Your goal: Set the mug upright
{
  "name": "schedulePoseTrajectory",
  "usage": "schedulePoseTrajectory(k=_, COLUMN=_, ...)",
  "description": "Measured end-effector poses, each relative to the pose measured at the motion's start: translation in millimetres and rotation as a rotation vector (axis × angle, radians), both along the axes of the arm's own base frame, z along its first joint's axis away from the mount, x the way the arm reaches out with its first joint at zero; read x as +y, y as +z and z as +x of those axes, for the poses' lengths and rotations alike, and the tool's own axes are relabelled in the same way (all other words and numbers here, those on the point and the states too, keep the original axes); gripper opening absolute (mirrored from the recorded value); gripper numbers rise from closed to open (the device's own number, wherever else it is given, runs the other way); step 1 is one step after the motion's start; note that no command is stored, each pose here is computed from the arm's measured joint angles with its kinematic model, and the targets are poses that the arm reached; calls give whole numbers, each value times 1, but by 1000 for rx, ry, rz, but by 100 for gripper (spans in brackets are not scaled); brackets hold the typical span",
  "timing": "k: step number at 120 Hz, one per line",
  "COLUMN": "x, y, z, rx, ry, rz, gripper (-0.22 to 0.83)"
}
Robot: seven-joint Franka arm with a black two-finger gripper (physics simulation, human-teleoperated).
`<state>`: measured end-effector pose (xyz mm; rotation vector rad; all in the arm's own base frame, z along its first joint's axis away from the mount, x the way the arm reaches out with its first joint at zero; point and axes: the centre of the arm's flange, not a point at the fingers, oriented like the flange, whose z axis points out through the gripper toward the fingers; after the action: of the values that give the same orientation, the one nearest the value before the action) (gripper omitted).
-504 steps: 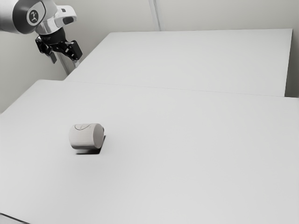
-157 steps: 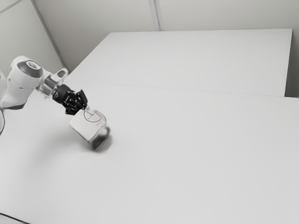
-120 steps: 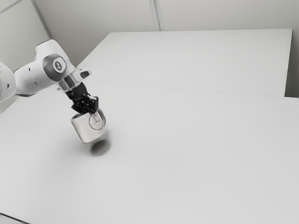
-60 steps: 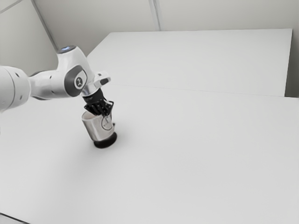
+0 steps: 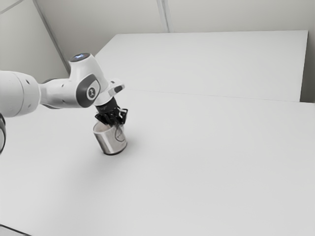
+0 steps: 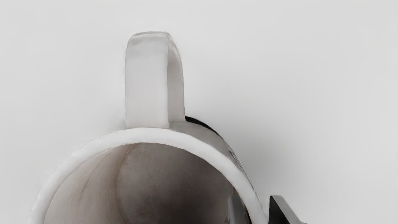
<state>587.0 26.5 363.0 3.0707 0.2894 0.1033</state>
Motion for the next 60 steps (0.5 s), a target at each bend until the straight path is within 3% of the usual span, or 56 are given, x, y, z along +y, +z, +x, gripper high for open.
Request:
schedulePoseTrajectory(k=13, x=-5, y=0, z=0, rx=-3, ry=7, rz=-4, gripper=23)
schedulePoseTrajectory(k=25, x=-5, y=8, z=0, rx=-16, ry=10, rz=4, gripper=37)
schedulePoseTrajectory(k=60, x=-19, y=74, z=-2, rx=-80, ry=-30, rz=53, gripper=55)
